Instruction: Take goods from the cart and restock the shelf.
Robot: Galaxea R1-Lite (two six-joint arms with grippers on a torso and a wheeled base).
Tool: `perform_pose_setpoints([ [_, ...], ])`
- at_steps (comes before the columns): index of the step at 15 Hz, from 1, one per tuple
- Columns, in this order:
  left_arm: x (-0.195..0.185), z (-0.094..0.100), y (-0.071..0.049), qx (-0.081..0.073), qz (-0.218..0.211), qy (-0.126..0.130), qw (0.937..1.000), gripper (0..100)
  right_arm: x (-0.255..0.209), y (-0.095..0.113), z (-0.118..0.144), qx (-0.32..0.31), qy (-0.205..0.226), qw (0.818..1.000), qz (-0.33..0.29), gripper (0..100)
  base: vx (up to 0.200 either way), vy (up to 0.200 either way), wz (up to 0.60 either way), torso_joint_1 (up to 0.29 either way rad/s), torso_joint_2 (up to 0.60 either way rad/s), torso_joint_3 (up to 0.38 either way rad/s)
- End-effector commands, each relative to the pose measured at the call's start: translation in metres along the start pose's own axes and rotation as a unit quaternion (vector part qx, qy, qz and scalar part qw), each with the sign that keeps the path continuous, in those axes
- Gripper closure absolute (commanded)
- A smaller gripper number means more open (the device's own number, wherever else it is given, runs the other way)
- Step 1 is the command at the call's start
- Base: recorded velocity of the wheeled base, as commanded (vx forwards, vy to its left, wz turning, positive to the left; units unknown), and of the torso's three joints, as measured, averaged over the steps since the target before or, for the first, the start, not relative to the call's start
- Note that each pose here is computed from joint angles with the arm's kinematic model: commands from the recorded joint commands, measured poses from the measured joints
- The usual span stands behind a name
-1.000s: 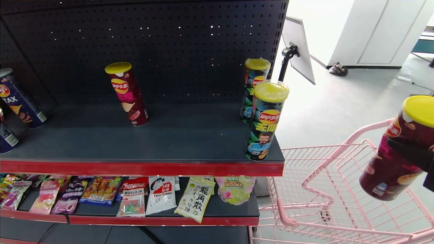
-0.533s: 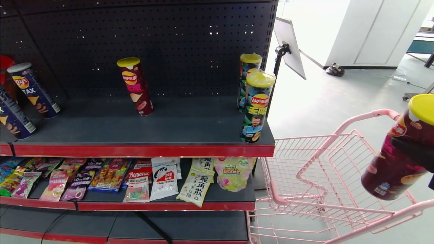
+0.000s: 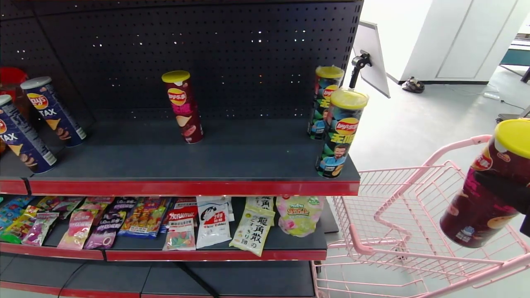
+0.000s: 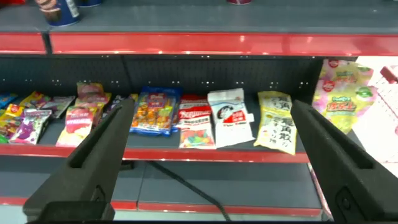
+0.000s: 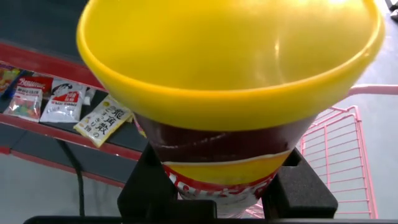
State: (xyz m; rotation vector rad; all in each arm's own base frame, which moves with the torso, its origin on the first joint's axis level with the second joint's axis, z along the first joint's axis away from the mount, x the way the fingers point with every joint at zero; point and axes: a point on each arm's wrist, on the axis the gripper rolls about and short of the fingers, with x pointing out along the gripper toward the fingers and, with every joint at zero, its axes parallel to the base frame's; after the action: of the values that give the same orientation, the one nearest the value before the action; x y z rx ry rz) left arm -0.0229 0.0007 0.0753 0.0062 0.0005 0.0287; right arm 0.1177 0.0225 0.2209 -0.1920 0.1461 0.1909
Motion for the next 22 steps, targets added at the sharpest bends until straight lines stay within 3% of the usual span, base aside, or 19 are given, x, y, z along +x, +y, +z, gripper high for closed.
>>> perform_pose_setpoints([
  [1,0.0001,0.0,0.0,0.0,-0.001,0.001,1.0,0,-0.0008,0.0001,-0.0004,0.0,-0.001,1.0,0.0,100,0.0,0.2,0.0,-0.002,0.01,0.002],
  [15,0.0001,0.0,0.0,0.0,0.0,0.001,1.0,0,-0.0066,0.0011,-0.0028,-0.003,-0.007,1.0,0.011,100,0.0,0.2,0.0,0.0,0.0,0.003],
  [22,0.0001,0.0,0.0,0.0,0.0,0.001,1.0,0,-0.0071,0.0018,-0.0017,-0.004,-0.011,1.0,0.016,100,0.0,0.0,0.0,0.0,0.0,0.0],
])
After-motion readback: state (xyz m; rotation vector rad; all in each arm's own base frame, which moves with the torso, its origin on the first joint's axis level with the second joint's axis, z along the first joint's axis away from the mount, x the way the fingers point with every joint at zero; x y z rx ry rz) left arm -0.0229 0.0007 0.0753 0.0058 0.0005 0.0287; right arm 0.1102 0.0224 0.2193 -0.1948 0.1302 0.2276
